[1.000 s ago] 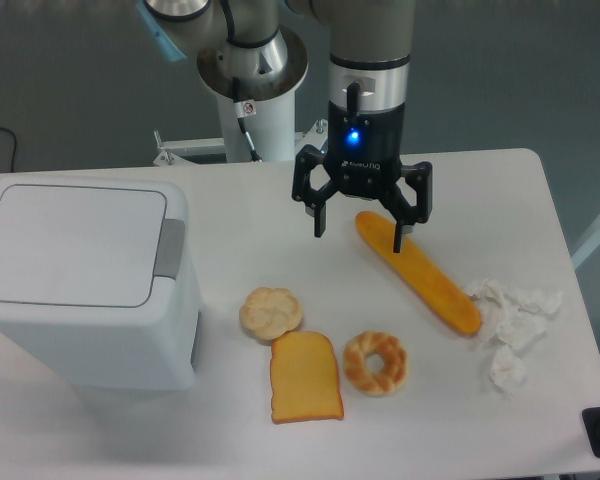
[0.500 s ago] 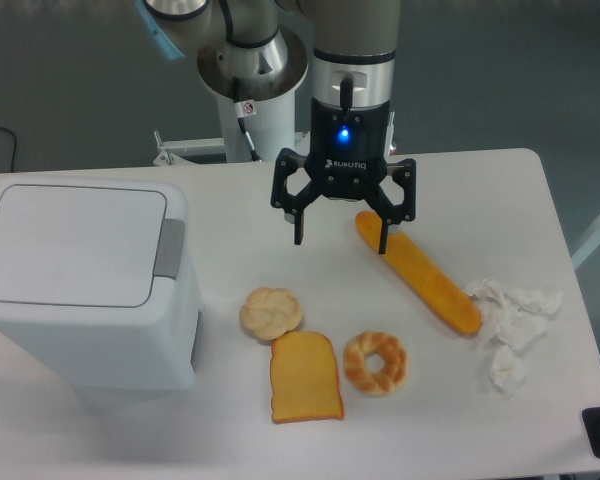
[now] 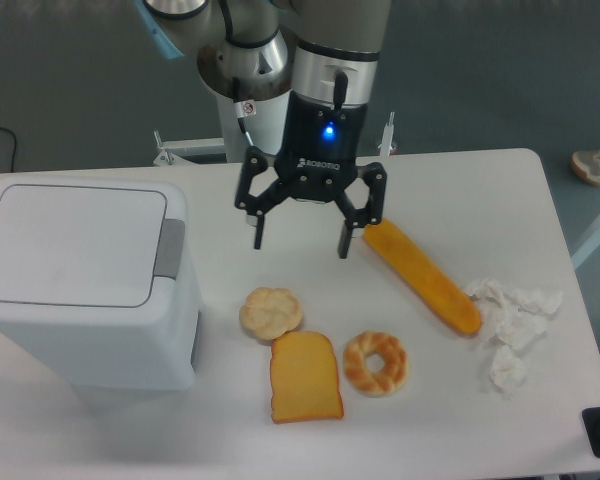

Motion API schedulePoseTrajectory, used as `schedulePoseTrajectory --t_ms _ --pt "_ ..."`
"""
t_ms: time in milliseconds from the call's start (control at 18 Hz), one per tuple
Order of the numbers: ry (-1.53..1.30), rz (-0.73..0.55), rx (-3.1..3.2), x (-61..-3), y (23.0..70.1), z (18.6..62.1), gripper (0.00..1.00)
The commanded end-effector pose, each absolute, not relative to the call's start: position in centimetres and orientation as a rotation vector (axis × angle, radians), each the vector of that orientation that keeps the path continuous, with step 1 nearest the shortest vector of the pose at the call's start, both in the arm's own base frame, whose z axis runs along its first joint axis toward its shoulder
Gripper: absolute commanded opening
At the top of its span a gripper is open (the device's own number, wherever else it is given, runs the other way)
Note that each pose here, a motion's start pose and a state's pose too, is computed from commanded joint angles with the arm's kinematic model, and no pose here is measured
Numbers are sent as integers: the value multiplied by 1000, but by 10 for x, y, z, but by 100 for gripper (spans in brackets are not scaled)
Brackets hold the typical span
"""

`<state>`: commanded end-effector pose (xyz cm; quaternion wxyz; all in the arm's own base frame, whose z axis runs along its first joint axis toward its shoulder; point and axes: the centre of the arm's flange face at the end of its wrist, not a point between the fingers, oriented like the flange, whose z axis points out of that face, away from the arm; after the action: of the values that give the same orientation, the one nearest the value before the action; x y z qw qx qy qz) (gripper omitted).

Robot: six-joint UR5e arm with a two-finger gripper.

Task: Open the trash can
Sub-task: 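Move the open gripper across the table toward the trash can lid, then lower the gripper finger onto the lid's edge and press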

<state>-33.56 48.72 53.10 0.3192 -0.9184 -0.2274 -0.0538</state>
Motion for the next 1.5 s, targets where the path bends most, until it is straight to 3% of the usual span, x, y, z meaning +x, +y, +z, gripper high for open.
schedulePoseTrajectory --t_ms 500,1500 --pt "-569 -220 -2461 -297 506 507 100" --pt "-567 -259 -2493 -288 507 486 100"
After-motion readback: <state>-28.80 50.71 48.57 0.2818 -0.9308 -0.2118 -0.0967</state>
